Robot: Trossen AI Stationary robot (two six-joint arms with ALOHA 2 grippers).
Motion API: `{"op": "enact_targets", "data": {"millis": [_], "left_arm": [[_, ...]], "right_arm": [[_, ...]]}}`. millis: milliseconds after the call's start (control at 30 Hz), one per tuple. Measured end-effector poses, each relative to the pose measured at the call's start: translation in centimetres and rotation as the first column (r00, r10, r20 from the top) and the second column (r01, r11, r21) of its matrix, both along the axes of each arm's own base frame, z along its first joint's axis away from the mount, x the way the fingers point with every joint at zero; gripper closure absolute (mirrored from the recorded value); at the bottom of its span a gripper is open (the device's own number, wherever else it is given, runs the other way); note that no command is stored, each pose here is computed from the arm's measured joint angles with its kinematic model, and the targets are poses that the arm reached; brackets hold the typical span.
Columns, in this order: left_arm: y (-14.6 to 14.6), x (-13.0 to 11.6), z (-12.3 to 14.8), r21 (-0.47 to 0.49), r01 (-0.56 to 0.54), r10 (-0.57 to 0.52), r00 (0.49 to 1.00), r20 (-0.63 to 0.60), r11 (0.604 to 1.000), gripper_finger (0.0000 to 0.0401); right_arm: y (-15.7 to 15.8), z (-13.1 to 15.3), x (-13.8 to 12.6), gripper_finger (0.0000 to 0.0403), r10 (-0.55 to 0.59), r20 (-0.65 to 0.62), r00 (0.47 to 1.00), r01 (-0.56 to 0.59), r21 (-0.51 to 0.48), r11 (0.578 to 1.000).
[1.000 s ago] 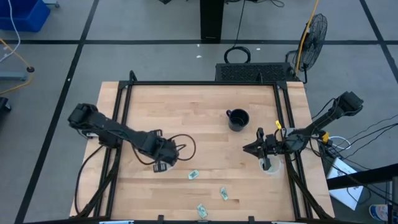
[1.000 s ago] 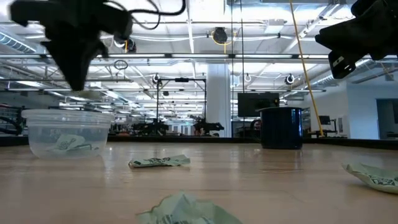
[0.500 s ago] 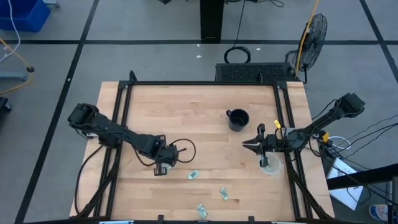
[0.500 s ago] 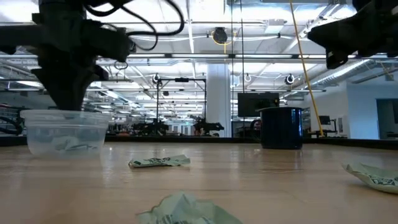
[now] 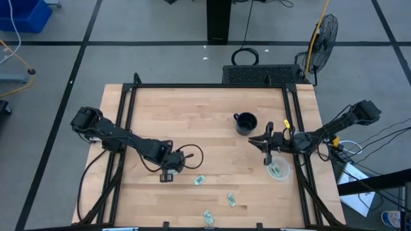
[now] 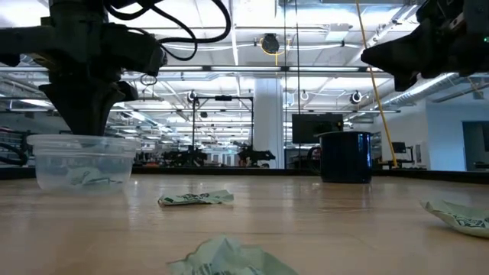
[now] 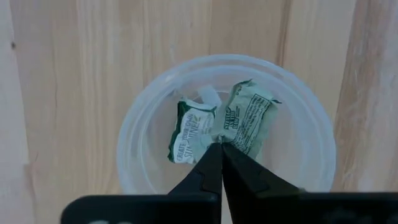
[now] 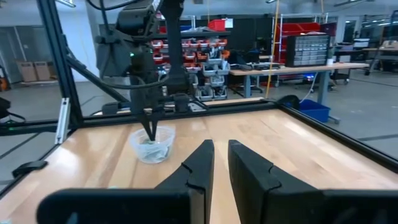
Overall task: Pick and place Stevia / Truvia into bins
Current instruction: Put the stevia packet into the left transparent plastic container, then put the stevia packet into the right transparent plastic container
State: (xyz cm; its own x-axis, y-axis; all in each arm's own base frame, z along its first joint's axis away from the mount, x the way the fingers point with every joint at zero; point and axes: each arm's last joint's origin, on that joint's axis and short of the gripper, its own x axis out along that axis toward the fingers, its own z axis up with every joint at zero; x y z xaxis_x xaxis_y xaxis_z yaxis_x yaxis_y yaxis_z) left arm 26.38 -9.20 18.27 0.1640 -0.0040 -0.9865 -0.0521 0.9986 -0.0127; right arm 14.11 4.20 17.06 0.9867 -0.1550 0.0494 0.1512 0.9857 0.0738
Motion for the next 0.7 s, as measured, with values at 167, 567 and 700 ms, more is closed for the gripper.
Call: {"op": "enact_targets", "data": {"millis": [167,567,700], "left_arm": [[0.1,0.0,0.0,0.017,-0.007,0.007,1.000,0.007,1.000,0.0356],[0.3,0.1,1.2,0.073,0.083,-0.084,0.996,0.005,0.994,0.0294],[0.5,0.4,3.9,0.102,0.059,-0.060,0.998,0.009,0.993,0.0293]], "right_arm": [[-0.3,-0.1,0.1,0.0360,0.003,-0.007,1.000,-0.003,-0.006,1.000],[0.6,2.2,3.2,0.0360,0.116,-0.185,0.976,-0.126,-0.044,0.991],[1.9,3.3,5.5,0.0352,0.131,-0.295,0.947,-0.160,-0.078,0.984]]}}
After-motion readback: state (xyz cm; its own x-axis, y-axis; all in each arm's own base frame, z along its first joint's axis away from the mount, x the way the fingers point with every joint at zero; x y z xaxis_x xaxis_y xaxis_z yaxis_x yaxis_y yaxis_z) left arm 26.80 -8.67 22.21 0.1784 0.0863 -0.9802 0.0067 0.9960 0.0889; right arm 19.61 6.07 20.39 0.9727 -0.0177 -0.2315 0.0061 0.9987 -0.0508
